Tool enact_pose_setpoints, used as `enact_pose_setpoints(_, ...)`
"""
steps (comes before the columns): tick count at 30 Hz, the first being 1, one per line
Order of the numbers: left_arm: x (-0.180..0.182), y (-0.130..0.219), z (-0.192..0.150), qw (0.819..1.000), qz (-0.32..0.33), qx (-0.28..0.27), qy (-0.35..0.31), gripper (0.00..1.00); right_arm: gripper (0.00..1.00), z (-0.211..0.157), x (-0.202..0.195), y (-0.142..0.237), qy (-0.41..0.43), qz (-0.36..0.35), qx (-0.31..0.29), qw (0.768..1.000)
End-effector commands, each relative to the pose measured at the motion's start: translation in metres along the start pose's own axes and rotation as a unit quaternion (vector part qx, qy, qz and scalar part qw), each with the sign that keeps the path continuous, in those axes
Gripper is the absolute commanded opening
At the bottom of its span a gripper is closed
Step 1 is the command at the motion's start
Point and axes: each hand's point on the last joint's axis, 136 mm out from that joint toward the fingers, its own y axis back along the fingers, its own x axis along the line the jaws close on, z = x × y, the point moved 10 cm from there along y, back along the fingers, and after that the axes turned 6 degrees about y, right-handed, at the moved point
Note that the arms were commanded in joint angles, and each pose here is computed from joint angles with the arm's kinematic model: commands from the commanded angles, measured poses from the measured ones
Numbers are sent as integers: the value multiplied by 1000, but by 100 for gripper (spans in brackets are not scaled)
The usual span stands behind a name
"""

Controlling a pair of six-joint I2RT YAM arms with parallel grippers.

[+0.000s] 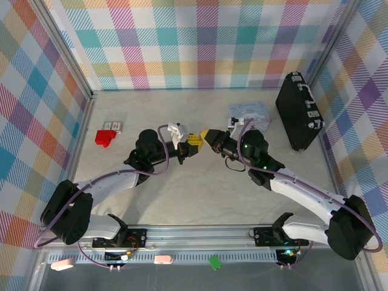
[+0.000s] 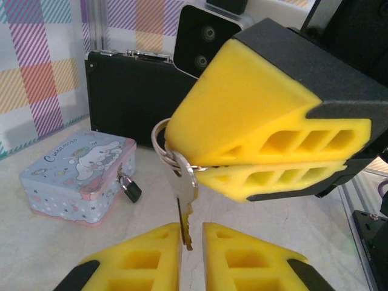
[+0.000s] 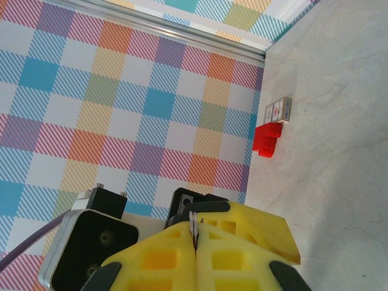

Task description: Unlock the padlock with the key

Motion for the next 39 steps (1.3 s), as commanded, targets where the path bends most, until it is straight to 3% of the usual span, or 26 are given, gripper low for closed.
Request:
enact_pose_setpoints(1, 2, 3, 5, 1000, -3, -16, -12, 15, 0, -2, 1, -2, -1, 12, 5, 1000)
enact_pose_setpoints(8, 5, 6, 7, 1000, 4, -16, -10, 8, 0, -2, 2, -3, 0, 13, 3, 1000)
enact_pose_setpoints(10, 5, 8, 6, 1000, 13, -18, -15, 0, 0, -2, 1, -3, 0, 10, 4, 1000)
enact_pose_setpoints(13, 6, 9, 5, 999, 26, -7, -21, 0, 0, -2, -1, -2, -1, 2, 2, 1000)
enact_pose_setpoints(16, 9, 9, 6, 998, 45, 31, -31, 0, 15, 0, 1, 3, 10, -14, -8, 1000)
enact_pose_setpoints(22, 14, 12, 22, 982, 107, 111, -113, 0, 48, 20, 9, 28, 68, -103, -21, 992)
enact_pose_setpoints(28, 19, 13, 40, 946, 149, 182, -224, 0, 49, 41, -15, 49, -4, -93, -32, 995)
enact_pose_setpoints(33, 8, 19, 36, 878, 119, 251, -390, 0, 47, 40, -17, 52, -19, -88, -26, 996)
enact_pose_setpoints(39, 1, 23, 44, 838, 88, 303, -446, 0, 41, 30, -30, 35, -100, -79, 25, 992)
